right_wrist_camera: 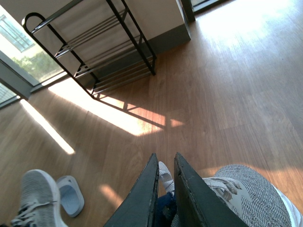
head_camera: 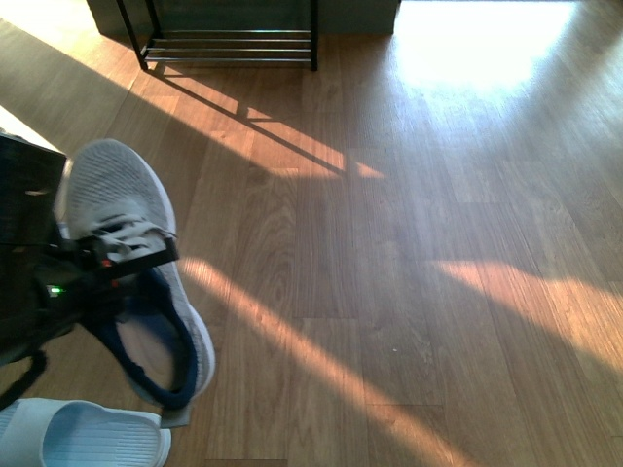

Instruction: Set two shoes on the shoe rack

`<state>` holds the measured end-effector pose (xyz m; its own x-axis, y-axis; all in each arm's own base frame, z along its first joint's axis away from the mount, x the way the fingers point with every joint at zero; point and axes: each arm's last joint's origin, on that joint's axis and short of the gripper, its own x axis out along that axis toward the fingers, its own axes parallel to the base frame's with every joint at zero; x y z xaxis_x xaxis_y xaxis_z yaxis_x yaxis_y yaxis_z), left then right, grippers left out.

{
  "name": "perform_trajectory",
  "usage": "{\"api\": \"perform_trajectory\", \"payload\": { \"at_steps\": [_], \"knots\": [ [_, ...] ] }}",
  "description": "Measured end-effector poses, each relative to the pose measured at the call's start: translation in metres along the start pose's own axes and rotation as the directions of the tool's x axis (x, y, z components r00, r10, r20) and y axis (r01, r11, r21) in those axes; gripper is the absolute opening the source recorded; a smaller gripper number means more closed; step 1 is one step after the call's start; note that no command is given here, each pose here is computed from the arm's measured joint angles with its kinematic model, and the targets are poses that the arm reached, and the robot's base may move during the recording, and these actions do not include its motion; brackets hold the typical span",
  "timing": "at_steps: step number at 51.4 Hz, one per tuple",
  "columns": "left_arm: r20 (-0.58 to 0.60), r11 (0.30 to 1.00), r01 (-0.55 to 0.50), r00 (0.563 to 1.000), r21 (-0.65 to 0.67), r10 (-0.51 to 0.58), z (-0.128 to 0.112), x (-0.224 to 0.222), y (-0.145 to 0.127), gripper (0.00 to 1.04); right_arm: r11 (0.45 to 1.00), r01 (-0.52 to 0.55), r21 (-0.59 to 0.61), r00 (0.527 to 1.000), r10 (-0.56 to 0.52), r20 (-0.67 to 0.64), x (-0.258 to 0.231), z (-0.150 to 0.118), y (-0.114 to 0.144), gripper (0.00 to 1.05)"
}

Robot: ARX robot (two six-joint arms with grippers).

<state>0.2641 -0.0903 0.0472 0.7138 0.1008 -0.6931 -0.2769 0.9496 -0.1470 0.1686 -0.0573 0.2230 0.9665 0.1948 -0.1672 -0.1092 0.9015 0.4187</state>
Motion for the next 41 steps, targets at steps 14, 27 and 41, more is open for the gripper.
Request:
{"api": "perform_trajectory", "payload": {
  "at_steps": [14,27,41],
  "knots": [
    [0.203,0.999,-0.038,0.978,-0.001,0.038,0.023,-0.102,0.02,0.02,1.0,0.0,0.0,1.0,0.0,0.0,0.0,0.0,0.0,0.1],
    [0.25,1.0,-0.013,0.968,0.009,0.011,0.027,-0.12,0.021,0.02,1.0,0.0,0.0,1.0,0.0,0.0,0.0,0.0,0.0,0.1],
    [0.251,1.0,-0.017,0.968,0.008,0.014,0.027,-0.12,0.021,0.02,1.0,0.0,0.0,1.0,0.0,0.0,0.0,0.0,0.0,0.1]
  ]
}}
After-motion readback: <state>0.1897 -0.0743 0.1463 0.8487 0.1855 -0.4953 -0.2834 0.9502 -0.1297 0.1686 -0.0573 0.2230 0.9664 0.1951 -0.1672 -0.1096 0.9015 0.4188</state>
